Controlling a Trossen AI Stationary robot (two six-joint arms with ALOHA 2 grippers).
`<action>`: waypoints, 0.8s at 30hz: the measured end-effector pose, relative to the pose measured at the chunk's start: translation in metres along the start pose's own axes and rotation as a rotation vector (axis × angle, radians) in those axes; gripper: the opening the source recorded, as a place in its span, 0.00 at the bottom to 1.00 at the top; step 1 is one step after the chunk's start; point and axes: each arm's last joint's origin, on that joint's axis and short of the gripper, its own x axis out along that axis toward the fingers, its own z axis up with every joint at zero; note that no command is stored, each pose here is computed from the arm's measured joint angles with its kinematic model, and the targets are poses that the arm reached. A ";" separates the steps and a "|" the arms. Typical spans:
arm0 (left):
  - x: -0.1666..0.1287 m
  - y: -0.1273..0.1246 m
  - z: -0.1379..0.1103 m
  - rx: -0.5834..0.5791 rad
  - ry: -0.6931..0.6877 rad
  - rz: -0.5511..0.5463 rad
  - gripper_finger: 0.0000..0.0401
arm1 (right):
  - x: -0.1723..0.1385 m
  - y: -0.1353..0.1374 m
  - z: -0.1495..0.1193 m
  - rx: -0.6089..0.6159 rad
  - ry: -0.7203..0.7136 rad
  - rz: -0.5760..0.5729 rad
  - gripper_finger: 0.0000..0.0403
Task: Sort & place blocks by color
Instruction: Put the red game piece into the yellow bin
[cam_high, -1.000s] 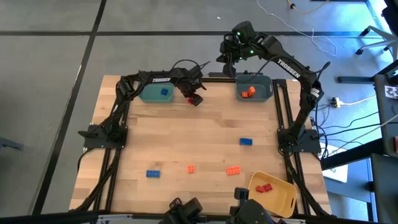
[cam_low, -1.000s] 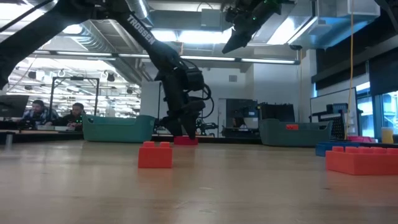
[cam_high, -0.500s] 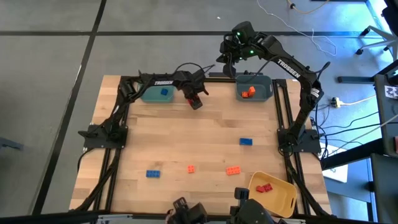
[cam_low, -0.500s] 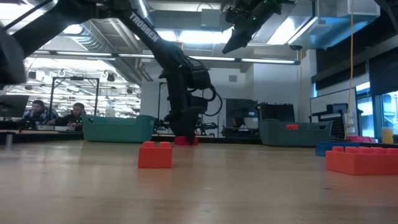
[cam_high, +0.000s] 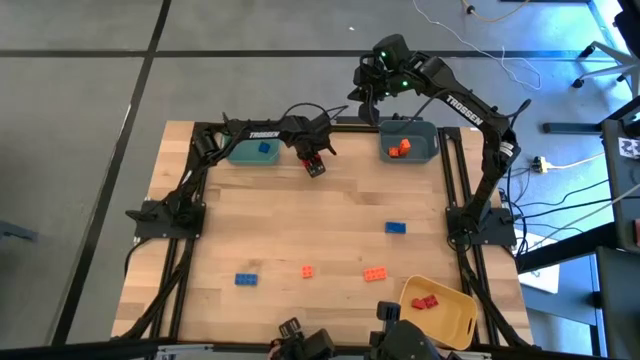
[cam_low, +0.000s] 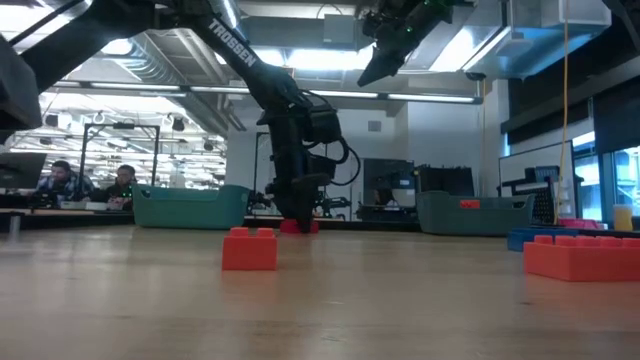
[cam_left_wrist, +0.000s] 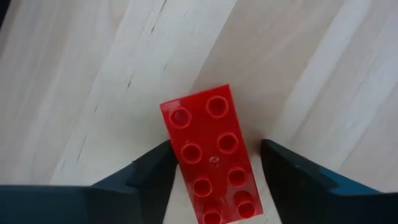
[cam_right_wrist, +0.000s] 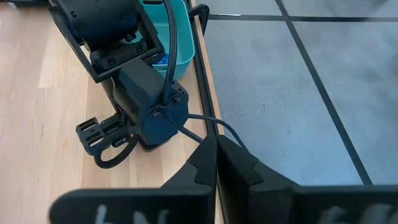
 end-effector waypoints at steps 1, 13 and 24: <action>0.000 0.000 0.000 0.001 0.000 0.001 0.52 | 0.000 0.000 0.000 0.000 0.000 0.000 0.04; -0.001 0.000 -0.006 0.002 0.060 -0.022 0.32 | 0.000 0.000 0.000 -0.001 0.000 0.000 0.04; -0.053 0.009 -0.008 -0.038 0.034 -0.097 0.32 | 0.000 -0.003 -0.002 -0.005 0.047 -0.082 0.04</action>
